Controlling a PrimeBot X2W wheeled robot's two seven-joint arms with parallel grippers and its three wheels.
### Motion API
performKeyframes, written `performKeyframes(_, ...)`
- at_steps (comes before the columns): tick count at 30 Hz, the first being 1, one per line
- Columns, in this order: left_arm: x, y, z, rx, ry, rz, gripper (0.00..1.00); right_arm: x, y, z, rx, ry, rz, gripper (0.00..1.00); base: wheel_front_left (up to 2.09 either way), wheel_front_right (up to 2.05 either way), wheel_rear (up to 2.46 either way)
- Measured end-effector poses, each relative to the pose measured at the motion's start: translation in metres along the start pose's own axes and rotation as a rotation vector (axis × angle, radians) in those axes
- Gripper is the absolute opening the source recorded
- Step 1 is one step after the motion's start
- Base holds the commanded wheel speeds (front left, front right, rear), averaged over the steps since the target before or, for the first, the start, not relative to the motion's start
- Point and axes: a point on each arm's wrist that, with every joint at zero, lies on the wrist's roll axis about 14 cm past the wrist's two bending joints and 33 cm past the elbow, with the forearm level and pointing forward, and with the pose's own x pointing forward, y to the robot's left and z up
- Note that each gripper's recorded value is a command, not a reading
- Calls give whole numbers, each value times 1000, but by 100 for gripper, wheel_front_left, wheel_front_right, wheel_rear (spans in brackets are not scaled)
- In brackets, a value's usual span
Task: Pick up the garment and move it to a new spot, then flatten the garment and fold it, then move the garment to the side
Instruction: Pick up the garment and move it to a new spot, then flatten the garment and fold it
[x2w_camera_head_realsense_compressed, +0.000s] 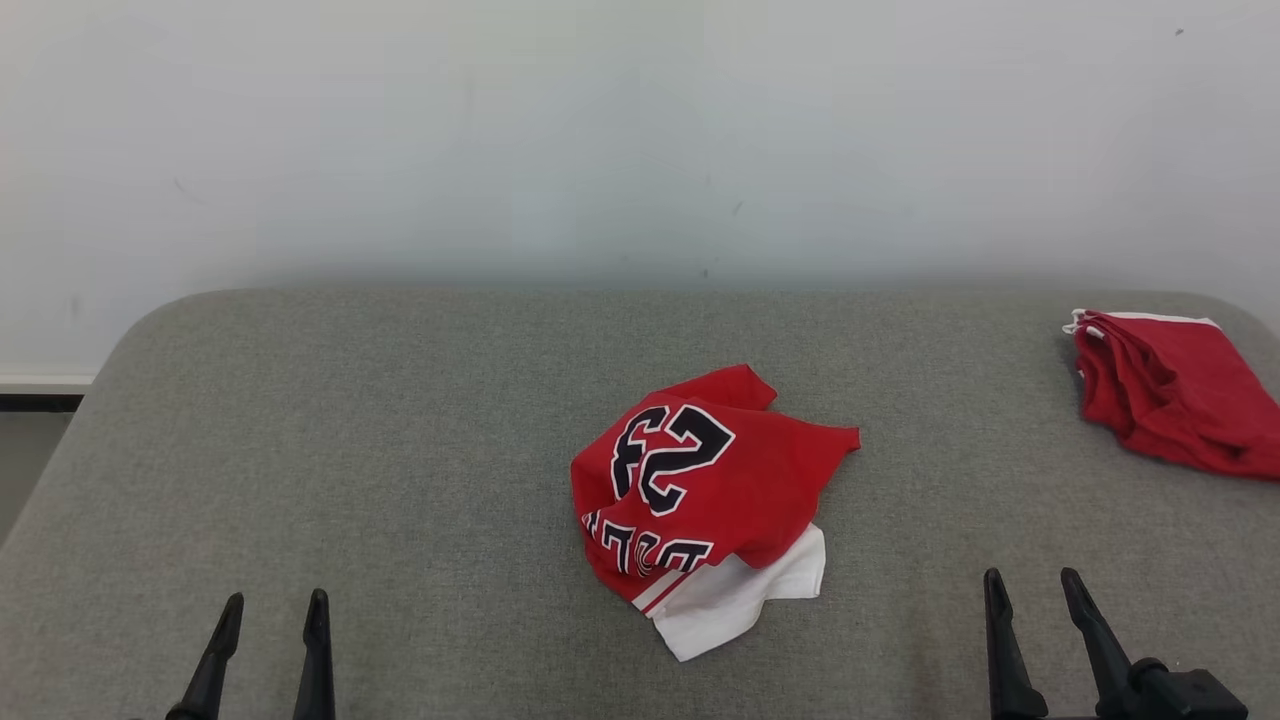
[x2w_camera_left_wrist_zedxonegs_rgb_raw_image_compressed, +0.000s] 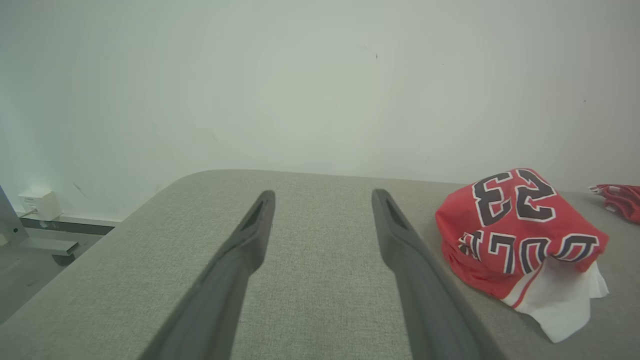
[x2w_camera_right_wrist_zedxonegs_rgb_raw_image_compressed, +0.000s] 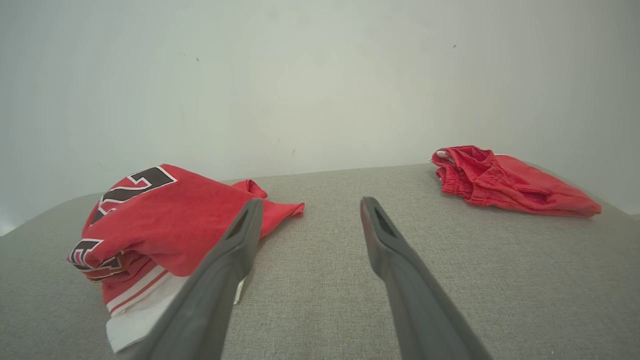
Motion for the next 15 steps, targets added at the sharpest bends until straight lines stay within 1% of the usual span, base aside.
performKeyframes(15,0,3,-3,1,3,11,100,-1,0,-3,1,8,0,100,0,0,0)
